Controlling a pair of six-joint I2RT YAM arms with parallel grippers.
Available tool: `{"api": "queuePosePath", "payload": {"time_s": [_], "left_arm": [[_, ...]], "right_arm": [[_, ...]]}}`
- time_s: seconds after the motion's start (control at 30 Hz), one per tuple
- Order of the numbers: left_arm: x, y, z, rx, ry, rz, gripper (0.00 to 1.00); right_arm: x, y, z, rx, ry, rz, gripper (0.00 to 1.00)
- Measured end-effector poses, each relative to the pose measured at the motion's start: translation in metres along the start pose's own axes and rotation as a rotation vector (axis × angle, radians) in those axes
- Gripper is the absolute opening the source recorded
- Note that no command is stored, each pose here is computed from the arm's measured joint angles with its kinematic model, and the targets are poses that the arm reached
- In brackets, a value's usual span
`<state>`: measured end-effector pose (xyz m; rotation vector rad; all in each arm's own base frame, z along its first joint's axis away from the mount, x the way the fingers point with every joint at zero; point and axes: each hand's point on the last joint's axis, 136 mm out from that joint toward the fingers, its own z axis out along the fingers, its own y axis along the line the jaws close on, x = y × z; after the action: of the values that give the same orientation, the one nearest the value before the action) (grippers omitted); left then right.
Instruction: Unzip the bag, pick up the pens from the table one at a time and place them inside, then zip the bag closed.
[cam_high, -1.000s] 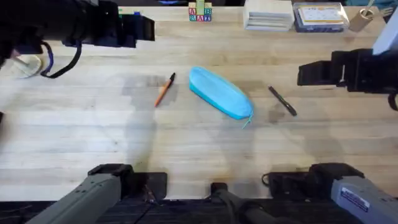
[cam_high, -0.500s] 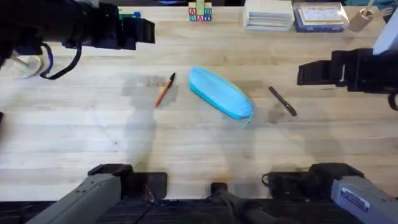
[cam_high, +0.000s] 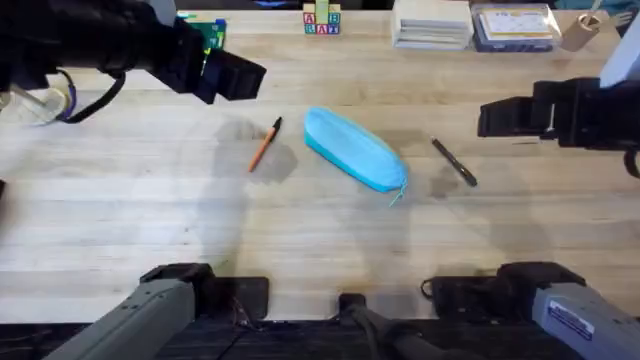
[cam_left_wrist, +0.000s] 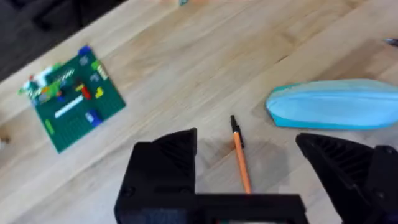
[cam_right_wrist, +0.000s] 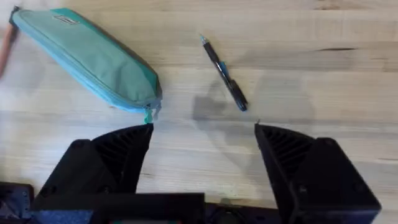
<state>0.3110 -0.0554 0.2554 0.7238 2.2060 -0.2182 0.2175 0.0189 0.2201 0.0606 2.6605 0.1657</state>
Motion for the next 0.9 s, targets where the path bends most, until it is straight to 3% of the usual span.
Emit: {"api": "queuePosePath", "payload": {"time_s": [0.3,0.53,0.9], "left_arm": [[-0.001,-0.016,0.014,0.201,-0.064,0.154,0.991],[-0.006,-0.025,0.027,0.338,-0.084,0.215,0.991],[-0.011,-0.039,0.019,0.594,-0.015,0.318,0.991]], "right_arm": [[0.000,0.000,0.000,0.000,0.000,0.000,0.998],[0.000,0.000,0.000,0.000,0.000,0.000,0.998],[0.000,0.000,0.000,0.000,0.000,0.000,0.997]]}}
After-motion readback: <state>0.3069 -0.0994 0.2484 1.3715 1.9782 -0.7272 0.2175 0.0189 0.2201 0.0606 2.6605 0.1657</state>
